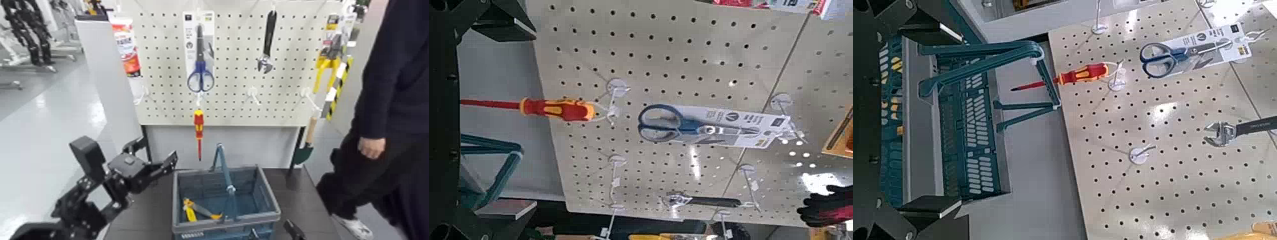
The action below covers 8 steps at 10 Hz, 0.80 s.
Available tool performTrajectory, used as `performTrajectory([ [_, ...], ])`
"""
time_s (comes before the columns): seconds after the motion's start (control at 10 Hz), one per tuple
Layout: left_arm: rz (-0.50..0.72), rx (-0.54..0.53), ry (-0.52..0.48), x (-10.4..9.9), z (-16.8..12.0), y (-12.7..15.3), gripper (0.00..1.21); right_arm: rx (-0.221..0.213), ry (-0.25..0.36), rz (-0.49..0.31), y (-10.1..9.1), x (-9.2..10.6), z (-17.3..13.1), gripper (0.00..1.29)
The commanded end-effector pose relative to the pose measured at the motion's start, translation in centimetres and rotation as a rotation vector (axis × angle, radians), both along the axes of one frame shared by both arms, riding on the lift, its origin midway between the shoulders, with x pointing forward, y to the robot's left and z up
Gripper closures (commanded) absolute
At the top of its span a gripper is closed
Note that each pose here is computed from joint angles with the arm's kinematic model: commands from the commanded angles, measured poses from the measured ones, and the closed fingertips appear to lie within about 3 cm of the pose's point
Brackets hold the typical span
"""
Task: Put the blue scissors into the crate.
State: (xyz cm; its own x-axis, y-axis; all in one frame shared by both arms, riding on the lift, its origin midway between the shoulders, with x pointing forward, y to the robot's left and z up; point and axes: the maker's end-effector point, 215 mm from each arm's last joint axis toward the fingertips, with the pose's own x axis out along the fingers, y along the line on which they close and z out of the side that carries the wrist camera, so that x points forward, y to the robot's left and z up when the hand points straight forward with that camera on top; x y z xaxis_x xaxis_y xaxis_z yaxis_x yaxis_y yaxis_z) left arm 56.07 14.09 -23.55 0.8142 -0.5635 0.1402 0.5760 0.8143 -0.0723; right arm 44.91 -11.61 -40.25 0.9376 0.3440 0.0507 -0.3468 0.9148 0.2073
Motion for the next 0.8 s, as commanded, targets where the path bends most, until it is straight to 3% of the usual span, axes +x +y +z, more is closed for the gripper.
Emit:
performTrajectory([
  [0.1, -0.048, -0.025, -0.037, 2.1, 3.0, 0.0, 0.12, 0.005, 0.000, 0.003, 0.3, 0.0, 0.1, 0.16],
  [0.8, -0.181, -0.012, -0.148, 6.4, 10.7, -2.5, 0.12, 0.023, -0.006, 0.010, 0.7, 0.3, 0.5, 0.16],
])
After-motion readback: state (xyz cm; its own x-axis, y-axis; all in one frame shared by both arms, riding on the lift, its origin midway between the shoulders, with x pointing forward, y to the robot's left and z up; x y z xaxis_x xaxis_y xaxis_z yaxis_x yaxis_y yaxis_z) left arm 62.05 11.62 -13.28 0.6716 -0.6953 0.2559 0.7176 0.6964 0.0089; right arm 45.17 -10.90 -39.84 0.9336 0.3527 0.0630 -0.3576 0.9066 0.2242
